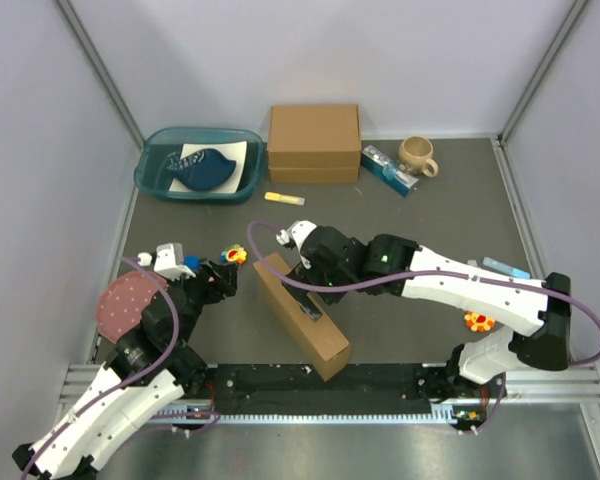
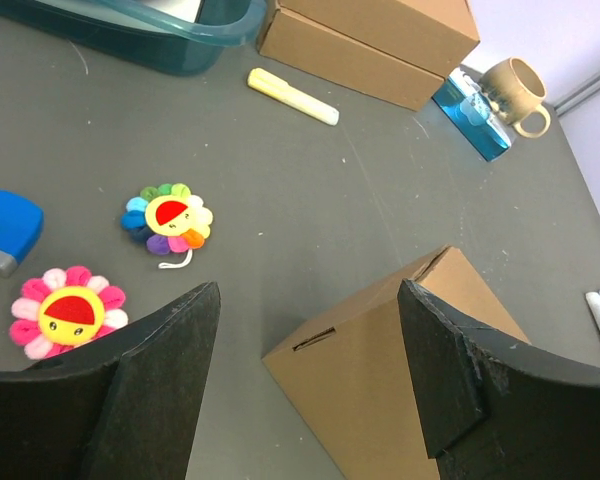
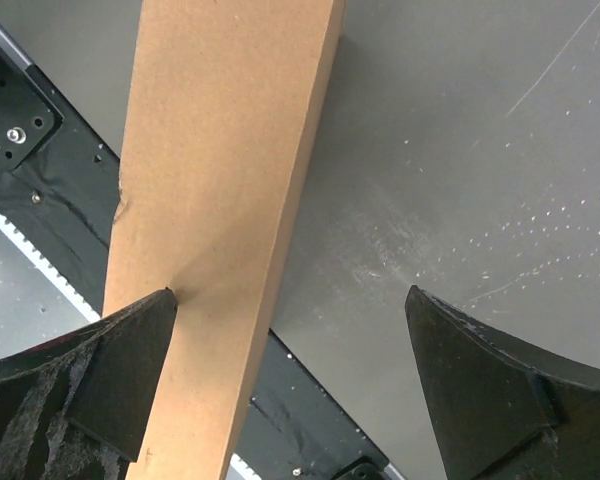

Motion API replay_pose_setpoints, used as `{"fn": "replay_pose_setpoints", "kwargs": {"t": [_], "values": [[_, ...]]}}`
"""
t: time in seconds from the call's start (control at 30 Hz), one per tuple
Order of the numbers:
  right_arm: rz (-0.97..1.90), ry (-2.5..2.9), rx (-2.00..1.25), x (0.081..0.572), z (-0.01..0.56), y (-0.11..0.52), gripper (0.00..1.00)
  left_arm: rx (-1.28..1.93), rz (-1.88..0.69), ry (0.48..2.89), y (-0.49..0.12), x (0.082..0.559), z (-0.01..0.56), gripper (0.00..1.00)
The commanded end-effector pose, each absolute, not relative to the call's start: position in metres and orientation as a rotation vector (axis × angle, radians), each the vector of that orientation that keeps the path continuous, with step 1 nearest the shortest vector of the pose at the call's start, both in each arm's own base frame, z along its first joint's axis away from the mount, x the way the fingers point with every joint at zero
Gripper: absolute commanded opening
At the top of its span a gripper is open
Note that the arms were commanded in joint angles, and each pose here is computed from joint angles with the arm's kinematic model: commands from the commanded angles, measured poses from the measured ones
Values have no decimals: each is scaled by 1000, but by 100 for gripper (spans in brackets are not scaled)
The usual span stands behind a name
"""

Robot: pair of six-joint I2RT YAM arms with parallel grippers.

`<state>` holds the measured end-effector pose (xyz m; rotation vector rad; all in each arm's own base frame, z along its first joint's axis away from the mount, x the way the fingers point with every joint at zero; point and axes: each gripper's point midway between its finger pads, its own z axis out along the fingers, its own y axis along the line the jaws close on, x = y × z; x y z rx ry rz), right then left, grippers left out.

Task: Fold the paper box

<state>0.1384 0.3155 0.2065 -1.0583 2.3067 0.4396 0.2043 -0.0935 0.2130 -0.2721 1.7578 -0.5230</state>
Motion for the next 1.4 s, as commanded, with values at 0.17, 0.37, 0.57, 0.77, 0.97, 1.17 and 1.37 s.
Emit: {"fn": "replay_pose_setpoints", "kwargs": {"t": [0.17, 0.37, 0.57, 0.77, 0.97, 1.17, 1.37], "values": [[556, 2183, -1030, 146, 250, 353, 99, -320, -520, 1698, -81, 202, 227, 77], [622, 2213, -1100, 135, 238, 367, 99, -320, -517, 1696, -81, 202, 228, 78], [633, 2261, -1184, 122, 210, 377, 99, -328, -529, 1698, -82, 201, 226, 78], [573, 2293, -1247, 121, 182, 376, 93, -324, -531, 1706, -83, 201, 223, 78], [551, 2238, -1319, 123, 183, 373, 63, -326, -527, 1707, -82, 200, 222, 78], [504, 2150, -1399, 130, 189, 369, 25, -325, -529, 1703, -81, 199, 222, 78], [205, 1866, -1475, 184, 235, 351, 0, -323, -537, 1699, -82, 200, 223, 78]]}}
